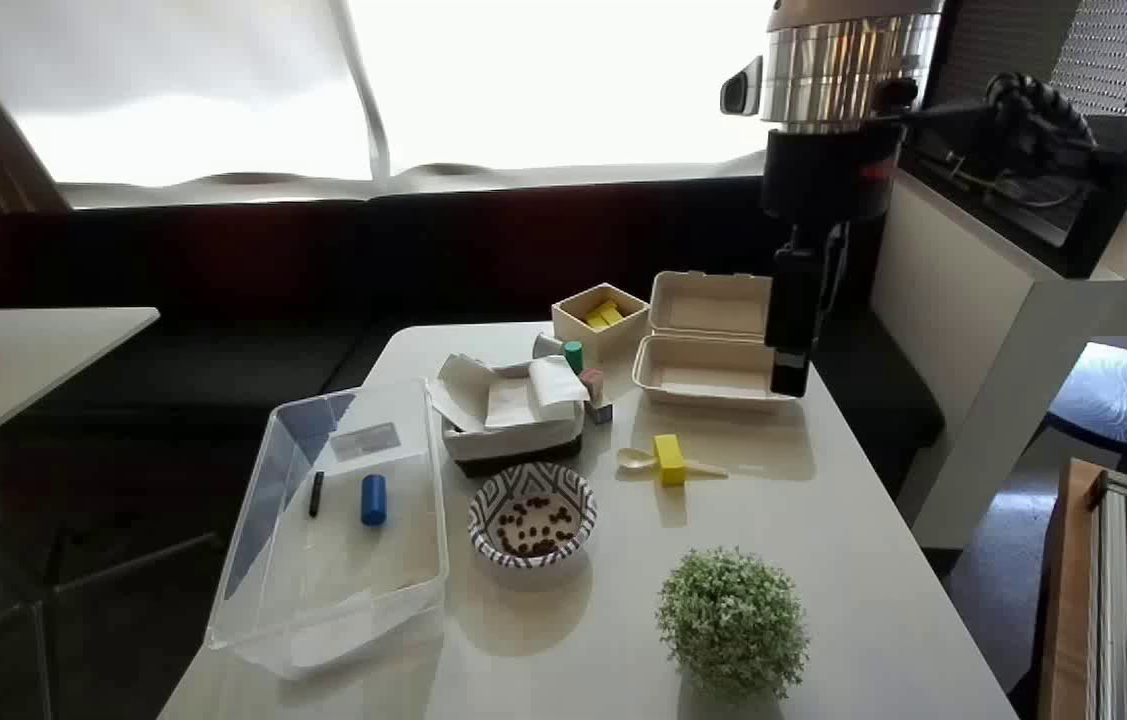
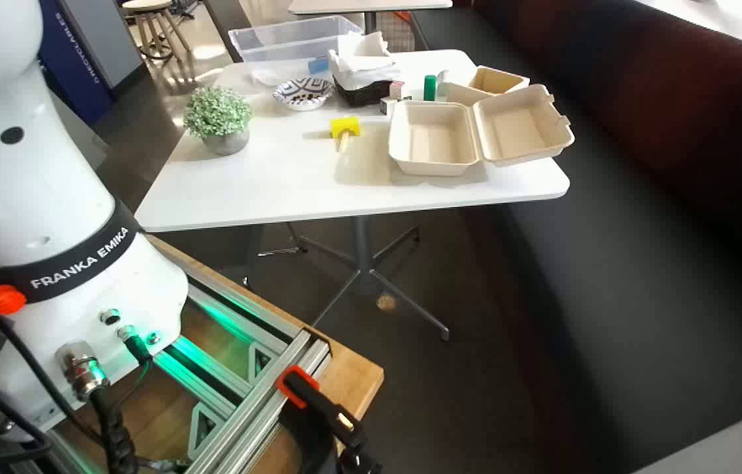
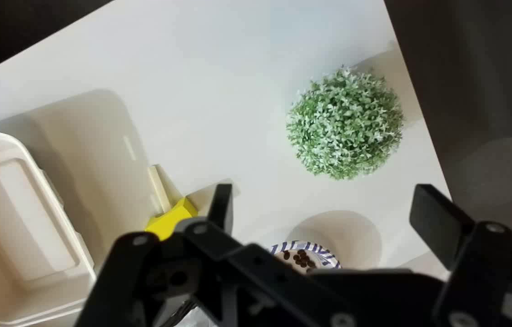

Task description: Close the lunch pack

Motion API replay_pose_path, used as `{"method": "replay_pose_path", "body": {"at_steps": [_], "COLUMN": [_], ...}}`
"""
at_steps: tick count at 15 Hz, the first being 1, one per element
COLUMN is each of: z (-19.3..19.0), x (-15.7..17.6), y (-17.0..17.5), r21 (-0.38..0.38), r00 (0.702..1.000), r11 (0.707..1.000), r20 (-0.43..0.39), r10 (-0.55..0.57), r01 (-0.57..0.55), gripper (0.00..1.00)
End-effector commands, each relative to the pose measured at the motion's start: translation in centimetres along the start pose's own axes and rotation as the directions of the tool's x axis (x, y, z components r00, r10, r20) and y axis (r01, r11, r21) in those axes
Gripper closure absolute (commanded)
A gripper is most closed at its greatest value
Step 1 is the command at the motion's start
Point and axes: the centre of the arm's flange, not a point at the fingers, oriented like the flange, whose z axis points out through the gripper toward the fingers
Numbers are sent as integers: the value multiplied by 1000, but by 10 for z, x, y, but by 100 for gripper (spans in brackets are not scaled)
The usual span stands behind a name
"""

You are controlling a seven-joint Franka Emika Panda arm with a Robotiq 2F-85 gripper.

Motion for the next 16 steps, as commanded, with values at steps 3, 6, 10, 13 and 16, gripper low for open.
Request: {"method": "replay_pose_path", "body": {"at_steps": [3, 6, 10, 13, 16], "z": [0, 0, 0, 0, 0], "x": [0, 0, 0, 0, 6], "y": [0, 0, 0, 0, 4], "r21": [0, 0, 0, 0, 9], "r00": [1000, 1000, 1000, 1000, 1000], "r11": [1000, 1000, 1000, 1000, 1000], "r20": [0, 0, 0, 0, -3], "r10": [0, 0, 0, 0, 27], "r01": [0, 0, 0, 0, -27], "gripper": [0, 0, 0, 0, 0]}}
